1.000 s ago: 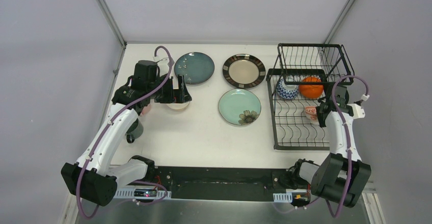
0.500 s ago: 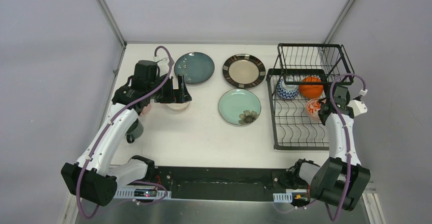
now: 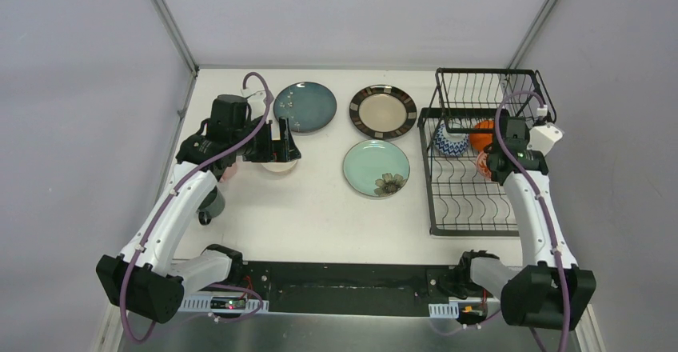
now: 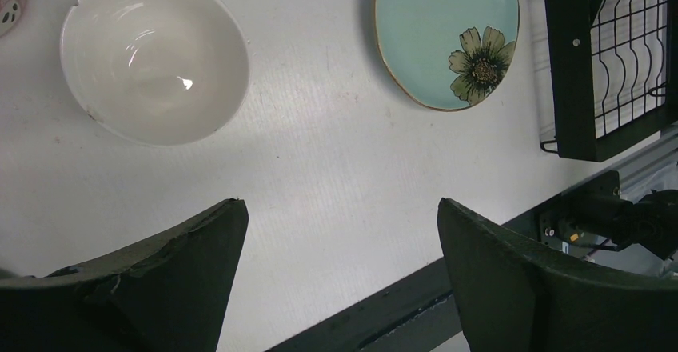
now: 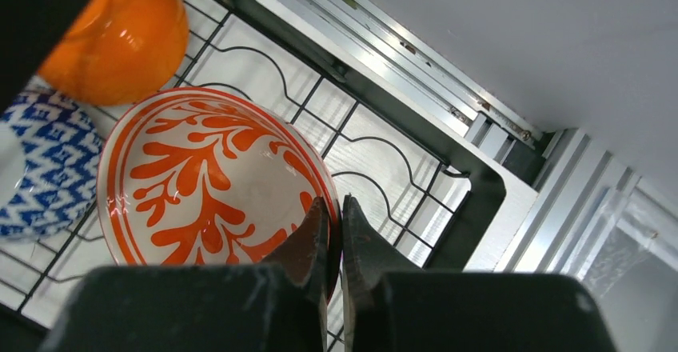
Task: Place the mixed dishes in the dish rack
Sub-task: Pick up the bowl from the dish rack, then turn the bowl upside down on the dish rack.
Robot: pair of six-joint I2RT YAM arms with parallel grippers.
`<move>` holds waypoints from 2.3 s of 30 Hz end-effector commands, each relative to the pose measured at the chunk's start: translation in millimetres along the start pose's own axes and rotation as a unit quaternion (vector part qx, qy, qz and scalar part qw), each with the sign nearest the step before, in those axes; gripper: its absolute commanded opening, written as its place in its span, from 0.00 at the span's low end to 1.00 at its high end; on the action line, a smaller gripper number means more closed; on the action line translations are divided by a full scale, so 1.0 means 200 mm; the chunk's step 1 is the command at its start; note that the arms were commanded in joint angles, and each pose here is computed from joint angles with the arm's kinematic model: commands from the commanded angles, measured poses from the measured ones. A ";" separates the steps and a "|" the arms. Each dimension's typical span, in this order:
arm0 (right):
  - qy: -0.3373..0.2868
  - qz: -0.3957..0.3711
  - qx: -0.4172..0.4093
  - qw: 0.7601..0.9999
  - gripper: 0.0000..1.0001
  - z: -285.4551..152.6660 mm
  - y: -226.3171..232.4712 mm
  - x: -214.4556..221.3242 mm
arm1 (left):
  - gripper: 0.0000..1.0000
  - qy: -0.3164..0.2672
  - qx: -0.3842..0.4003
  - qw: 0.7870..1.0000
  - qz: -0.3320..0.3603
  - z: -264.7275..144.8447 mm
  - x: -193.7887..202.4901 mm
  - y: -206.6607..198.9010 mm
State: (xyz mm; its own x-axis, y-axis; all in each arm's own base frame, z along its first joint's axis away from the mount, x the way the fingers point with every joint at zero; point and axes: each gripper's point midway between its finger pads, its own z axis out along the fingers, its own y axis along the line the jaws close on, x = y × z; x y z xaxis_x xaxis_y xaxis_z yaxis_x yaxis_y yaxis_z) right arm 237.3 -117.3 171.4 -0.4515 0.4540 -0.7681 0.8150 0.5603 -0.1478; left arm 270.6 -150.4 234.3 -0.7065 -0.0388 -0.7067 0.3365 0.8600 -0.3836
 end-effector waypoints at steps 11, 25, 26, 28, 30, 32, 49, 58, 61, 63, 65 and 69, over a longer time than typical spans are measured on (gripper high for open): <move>0.007 0.010 -0.177 0.984 0.00 -0.46 0.10 0.05 | 0.85 0.012 0.057 0.998 -0.022 0.06 -0.01 -0.11; 0.103 -0.036 -0.466 0.878 0.00 -1.16 0.72 0.46 | 0.86 0.045 0.138 0.988 -0.059 0.01 0.00 -0.28; 0.096 -0.041 -0.477 0.873 0.00 -1.21 0.76 0.47 | 0.87 0.045 0.140 0.987 -0.061 0.00 0.00 -0.28; 0.084 -0.049 -0.498 0.861 0.00 -1.30 0.84 0.49 | 0.88 0.046 0.142 0.987 -0.064 0.00 0.01 -0.29; 0.073 -0.051 -0.525 0.846 0.00 -1.40 0.92 0.50 | 0.88 0.051 0.148 0.985 -0.066 0.00 0.01 -0.29; 0.064 -0.057 -0.546 0.833 0.00 -1.48 1.00 0.54 | 0.89 0.058 0.156 0.984 -0.070 0.01 0.02 -0.31; 0.061 -0.044 -0.597 0.799 0.00 -1.74 1.27 0.63 | 0.83 0.108 0.161 0.973 -0.126 0.17 0.12 -0.27; 0.027 -0.145 -0.646 0.749 0.00 -1.83 1.33 0.76 | 0.37 0.129 0.083 0.980 -0.127 0.29 0.21 -0.11; 0.026 -0.161 -0.664 0.730 0.02 -1.85 1.35 0.81 | 0.13 0.136 0.082 0.979 -0.128 0.31 0.22 -0.10; 0.025 -0.175 -0.673 0.718 0.08 -1.85 1.35 0.85 | 0.00 0.136 0.082 0.979 -0.125 0.31 0.21 -0.10; 0.027 -0.180 -0.676 0.714 0.22 -1.85 1.35 0.86 | 0.00 0.133 0.082 0.980 -0.120 0.31 0.20 -0.10; 0.037 -0.174 -0.686 0.705 0.53 -1.82 1.32 0.83 | 0.00 0.118 0.090 0.984 -0.100 0.30 0.16 -0.10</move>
State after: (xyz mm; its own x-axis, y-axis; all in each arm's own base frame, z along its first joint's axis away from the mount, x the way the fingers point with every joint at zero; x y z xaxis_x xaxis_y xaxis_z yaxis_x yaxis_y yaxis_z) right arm 249.6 349.2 196.8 -0.6282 0.0888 -0.7730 -0.3472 0.8571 0.3806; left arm 261.6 -201.2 165.4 -0.9362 -0.0664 -0.3452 0.1803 0.7523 -0.6337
